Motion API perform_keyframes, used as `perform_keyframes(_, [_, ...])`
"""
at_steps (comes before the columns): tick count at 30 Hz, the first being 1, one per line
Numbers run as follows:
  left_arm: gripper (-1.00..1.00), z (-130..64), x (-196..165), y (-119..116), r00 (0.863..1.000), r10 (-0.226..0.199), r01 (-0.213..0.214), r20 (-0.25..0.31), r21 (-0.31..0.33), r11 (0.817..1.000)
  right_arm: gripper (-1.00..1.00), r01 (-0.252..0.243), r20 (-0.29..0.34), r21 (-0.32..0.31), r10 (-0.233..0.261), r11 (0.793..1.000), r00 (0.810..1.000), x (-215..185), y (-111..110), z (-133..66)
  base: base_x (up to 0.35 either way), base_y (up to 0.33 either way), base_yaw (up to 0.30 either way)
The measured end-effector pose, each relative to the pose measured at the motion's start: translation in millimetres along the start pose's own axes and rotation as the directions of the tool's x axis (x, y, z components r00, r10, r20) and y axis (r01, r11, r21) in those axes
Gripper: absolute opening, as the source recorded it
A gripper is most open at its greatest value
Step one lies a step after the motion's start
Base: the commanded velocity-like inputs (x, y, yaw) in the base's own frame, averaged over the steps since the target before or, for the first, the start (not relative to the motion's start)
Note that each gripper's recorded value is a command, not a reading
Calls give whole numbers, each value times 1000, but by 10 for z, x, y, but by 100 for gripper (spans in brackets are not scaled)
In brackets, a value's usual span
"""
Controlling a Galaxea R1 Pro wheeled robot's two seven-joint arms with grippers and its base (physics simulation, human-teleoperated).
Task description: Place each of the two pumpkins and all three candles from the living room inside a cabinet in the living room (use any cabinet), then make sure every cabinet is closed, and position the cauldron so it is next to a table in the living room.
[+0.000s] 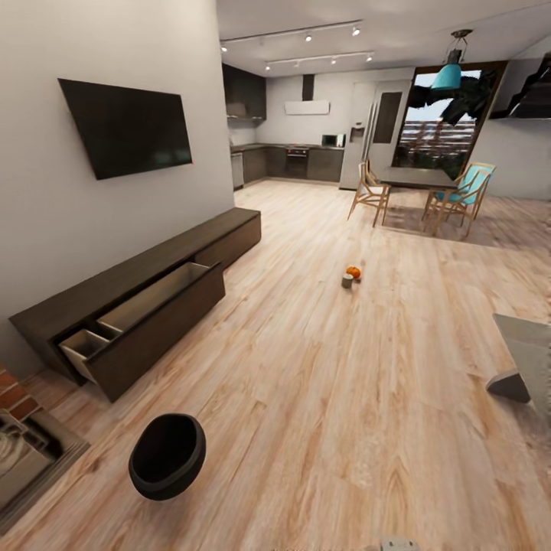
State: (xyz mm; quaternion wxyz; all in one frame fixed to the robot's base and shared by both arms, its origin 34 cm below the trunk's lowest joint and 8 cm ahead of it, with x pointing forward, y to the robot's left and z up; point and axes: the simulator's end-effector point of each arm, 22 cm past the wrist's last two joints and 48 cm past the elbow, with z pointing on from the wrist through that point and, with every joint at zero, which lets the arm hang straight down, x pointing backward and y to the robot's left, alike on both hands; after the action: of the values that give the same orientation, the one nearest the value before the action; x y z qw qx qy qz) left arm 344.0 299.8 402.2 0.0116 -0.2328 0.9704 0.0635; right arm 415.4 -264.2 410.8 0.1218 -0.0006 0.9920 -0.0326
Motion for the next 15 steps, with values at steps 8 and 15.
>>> perform_keyframes(8, [-100, 21, 32, 23, 1000, 2, -2, -8, -6, 1000, -100, 0, -10, -1, 0, 1000, 1000, 45, 18, 16, 0, 0, -196])
perform_keyframes(15, [-100, 36, 62, 44, 1000, 2, -3, -16, -11, 1000, -100, 1, -17, -2, -1, 1000, 1000, 72, 15, 28, 0, 0, -238])
